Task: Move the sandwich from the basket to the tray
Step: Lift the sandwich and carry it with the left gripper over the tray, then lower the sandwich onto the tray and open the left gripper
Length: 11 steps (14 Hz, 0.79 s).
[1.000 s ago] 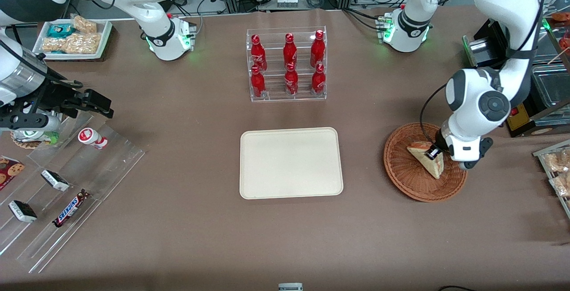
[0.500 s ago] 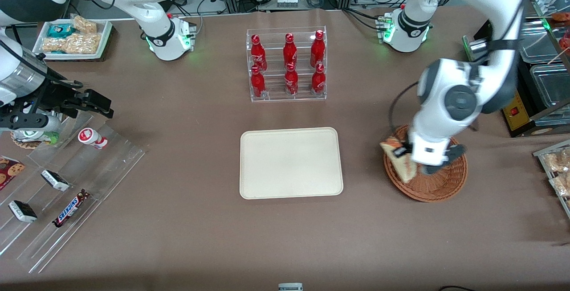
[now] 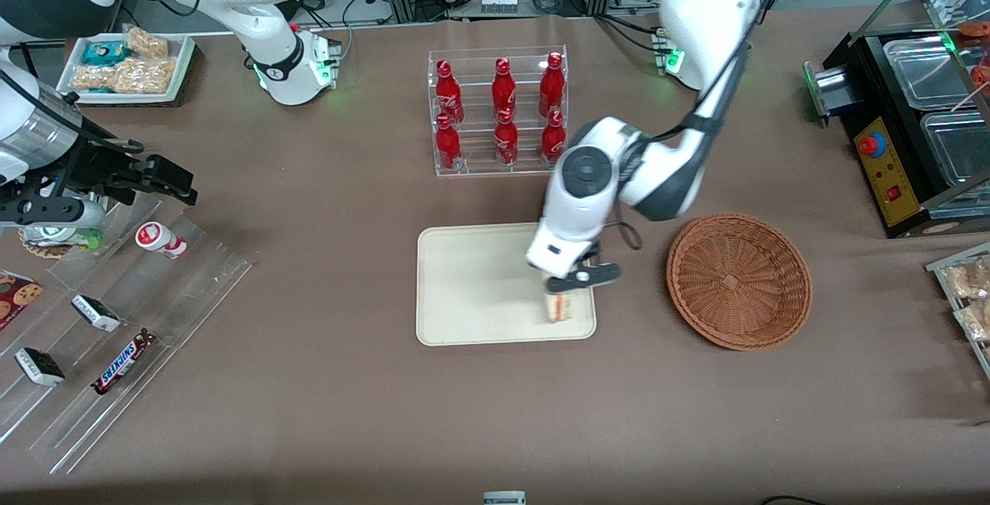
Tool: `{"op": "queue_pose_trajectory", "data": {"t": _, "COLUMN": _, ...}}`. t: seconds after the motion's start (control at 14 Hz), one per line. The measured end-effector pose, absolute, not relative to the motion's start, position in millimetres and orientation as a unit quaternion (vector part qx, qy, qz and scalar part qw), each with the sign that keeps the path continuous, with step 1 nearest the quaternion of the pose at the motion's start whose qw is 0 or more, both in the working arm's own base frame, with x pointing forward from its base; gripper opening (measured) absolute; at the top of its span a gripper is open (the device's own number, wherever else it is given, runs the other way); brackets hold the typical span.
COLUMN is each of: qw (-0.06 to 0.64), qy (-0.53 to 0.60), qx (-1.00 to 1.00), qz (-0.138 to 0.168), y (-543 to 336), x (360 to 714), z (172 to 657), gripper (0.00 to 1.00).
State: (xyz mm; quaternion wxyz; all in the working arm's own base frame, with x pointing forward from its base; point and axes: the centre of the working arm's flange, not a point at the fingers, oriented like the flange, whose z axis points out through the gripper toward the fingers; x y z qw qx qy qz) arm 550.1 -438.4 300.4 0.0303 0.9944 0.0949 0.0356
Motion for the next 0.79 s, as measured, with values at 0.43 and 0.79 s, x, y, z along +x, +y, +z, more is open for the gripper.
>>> {"op": "queue_pose_trajectory", "data": {"t": 0.43, "qw": 0.043, "qy": 0.063, "qx": 0.995, "qz": 0.063, "y": -505, "x": 518, "z": 268, "gripper": 0.14}}
{"op": "queue_pose_trajectory", "data": {"t": 0.79, "qw": 0.016, "qy": 0.042, "qx": 0.996, "qz": 0.081, "y": -513, "x": 512, "z": 237, "gripper": 0.24}}
